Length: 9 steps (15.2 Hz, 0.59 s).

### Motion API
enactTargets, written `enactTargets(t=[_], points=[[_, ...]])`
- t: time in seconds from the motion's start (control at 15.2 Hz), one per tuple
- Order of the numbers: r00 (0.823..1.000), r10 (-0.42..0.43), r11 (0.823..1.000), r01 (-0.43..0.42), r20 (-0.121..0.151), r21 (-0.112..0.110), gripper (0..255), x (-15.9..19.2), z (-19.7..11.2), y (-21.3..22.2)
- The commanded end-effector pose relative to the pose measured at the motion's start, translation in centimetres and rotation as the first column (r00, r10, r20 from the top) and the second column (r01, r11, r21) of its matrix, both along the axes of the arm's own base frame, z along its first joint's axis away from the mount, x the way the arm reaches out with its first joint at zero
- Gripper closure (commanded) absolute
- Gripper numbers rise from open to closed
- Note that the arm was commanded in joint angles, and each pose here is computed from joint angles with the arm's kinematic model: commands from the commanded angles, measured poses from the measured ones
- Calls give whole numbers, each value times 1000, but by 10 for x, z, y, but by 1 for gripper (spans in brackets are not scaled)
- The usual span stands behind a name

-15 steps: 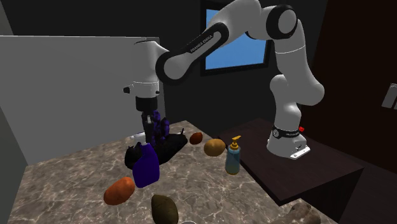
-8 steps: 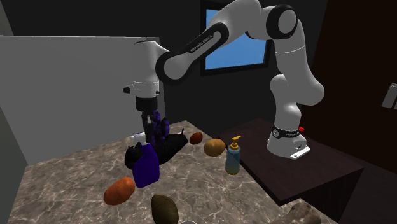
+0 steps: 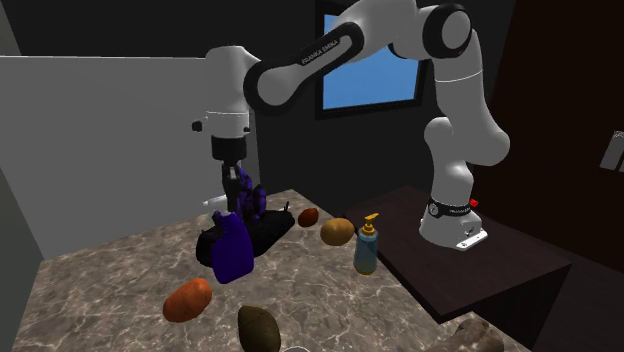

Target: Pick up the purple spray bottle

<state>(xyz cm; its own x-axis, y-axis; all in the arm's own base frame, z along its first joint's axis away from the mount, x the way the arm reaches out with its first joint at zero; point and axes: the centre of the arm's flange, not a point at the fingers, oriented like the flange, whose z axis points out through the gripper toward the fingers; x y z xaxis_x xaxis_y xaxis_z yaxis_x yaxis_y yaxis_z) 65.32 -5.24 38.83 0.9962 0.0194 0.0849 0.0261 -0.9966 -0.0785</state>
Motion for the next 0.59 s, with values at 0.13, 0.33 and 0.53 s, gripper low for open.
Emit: enactTargets(t=[0.13, 0.33, 0.53], points=[[1000, 0, 1000, 0, 0, 0, 255, 1, 23, 0], [1000, 0, 1000, 0, 0, 0, 255, 1, 38, 0], [1000, 0, 1000, 0, 0, 0, 255, 1, 45, 0]])
